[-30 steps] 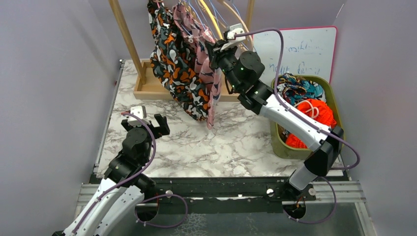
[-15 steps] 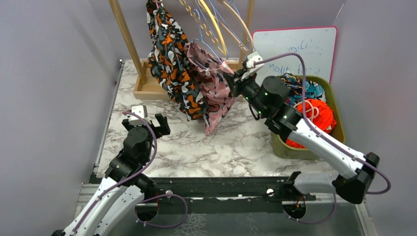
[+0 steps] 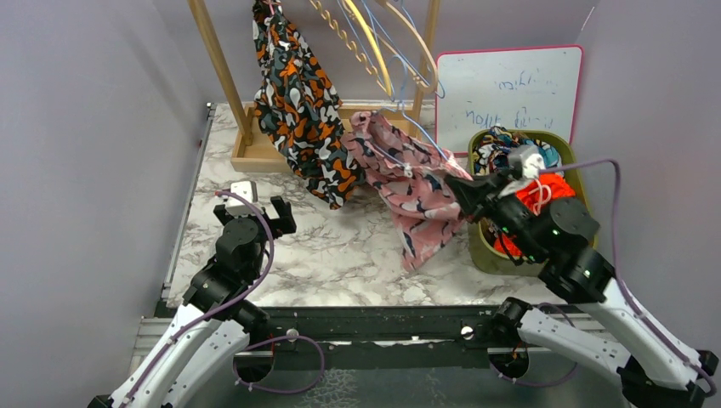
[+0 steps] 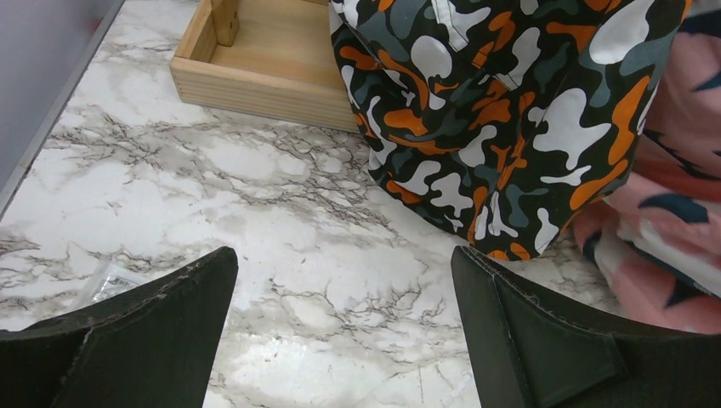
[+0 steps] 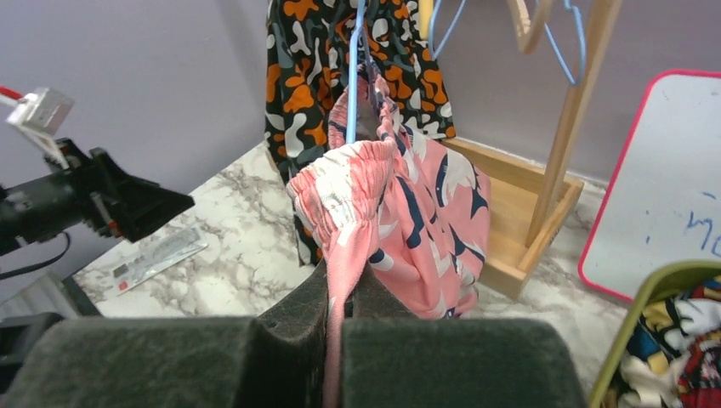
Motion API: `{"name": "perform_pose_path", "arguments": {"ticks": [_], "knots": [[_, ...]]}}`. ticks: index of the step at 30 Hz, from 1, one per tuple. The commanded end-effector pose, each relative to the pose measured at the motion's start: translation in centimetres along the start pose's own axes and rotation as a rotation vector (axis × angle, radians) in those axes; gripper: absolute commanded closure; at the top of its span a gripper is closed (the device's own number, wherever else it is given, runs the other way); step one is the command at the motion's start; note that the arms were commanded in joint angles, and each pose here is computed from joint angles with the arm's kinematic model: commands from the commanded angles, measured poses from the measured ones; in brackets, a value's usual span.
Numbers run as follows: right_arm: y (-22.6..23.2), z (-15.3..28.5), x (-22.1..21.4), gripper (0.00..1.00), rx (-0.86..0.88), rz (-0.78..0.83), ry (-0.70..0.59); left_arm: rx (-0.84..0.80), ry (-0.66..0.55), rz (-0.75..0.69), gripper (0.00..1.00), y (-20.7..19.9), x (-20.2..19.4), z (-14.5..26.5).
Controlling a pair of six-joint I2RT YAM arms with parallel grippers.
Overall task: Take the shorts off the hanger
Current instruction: Pick up the hanger from the clothes rod, then remove the shorts from the hanger.
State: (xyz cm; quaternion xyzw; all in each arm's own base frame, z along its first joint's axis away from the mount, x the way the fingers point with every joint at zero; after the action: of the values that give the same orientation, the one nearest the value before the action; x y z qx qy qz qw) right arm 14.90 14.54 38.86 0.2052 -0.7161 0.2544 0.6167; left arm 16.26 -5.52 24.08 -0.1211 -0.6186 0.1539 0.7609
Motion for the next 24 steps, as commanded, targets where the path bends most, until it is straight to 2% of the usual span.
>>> {"name": "perform_pose_path", "arguments": {"ticks": [1, 7, 13, 16, 19, 24], "knots": [[-0.1, 4.3, -1.0, 0.99, 0.025, -0.065, 0.038, -0.02, -0.015, 0.009, 0.01, -0.1, 0.2, 0.1], [2.1, 6.4, -2.6, 0.99, 0.245, -0.109, 0.056, -0.042, -0.012, 0.014, 0.01, -0.4, 0.3, 0.1], [5.7, 3.9, -7.8, 0.99, 0.519, -0.152, 0.236, -0.102, -0.027, 0.027, 0.01, -0.8, 1.0, 0.8], [6.6, 2.7, -10.0, 0.99, 0.557, -0.17, 0.294, -0.22, -0.026, 0.019, 0.01, -1.8, 1.4, 1.4], [7.1, 1.7, -10.8, 0.99, 0.577, -0.183, 0.258, -0.376, -0.036, 0.001, 0.01, -3.0, 1.7, 2.1], [7.9, 0.5, -11.9, 0.99, 0.62, -0.219, 0.276, -0.633, -0.019, -0.028, 0.01, -5.4, 1.3, 2.6]]}}
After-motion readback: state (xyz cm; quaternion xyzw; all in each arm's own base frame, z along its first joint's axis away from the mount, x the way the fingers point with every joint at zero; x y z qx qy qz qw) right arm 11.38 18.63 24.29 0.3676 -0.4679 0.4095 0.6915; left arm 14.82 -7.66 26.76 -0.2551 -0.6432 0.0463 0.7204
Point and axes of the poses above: each gripper's point midway between its finger pads, its own z axis back along the fingers, its own y axis along the line the jaws close on, x = y × z, the point moved 8 cm from there along z, back along the fingers, and after that the axes turned 12 degrees about z, right-handed, at the moved point
